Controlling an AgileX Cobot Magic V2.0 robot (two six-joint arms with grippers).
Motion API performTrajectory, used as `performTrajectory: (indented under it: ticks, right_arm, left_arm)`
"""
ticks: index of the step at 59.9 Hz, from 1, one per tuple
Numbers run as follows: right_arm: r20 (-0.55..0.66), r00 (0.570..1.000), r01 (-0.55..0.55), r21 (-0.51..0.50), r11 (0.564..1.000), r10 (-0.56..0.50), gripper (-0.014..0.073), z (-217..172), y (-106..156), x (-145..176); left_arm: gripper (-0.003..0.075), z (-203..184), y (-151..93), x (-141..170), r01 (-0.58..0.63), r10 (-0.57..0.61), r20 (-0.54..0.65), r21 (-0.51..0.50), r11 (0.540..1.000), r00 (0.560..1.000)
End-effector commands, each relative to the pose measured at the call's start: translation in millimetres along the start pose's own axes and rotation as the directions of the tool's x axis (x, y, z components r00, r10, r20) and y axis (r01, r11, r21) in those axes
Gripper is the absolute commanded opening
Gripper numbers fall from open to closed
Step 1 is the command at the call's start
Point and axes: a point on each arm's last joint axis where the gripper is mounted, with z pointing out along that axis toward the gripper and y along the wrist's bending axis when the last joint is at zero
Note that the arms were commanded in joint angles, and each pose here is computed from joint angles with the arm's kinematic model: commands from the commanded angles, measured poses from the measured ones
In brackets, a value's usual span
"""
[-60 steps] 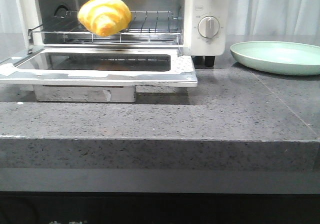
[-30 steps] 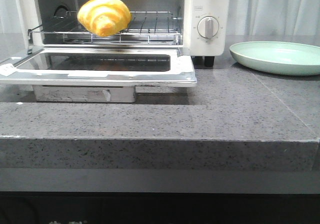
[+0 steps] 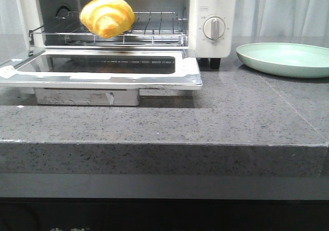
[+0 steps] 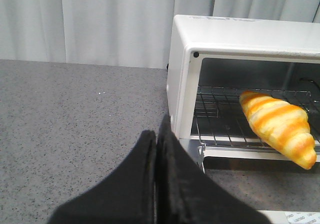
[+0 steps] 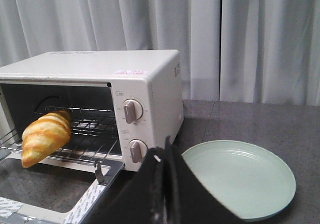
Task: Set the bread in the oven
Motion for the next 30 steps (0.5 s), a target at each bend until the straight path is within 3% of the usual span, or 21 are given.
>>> performTrajectory:
  ticks: [1,30]
  right_arm:
    - [0.084,0.996,0.001,0.038,0.999,-0.004,-0.0066,-7.1,-1.5,-11.1]
    - [0.083,0.997,0.002,0.033,0.999,-0.004,-0.0066,-7.8,-0.9,-10.9]
  left_arm:
    - [-0.002,-2.3,-0.2,-14.6,0.011,-0.011,0.096,0.002,1.0,0.995]
    - [-0.002,-2.3,-0.2,-14.6,0.011,-0.011,0.096,0.002,1.0,0.995]
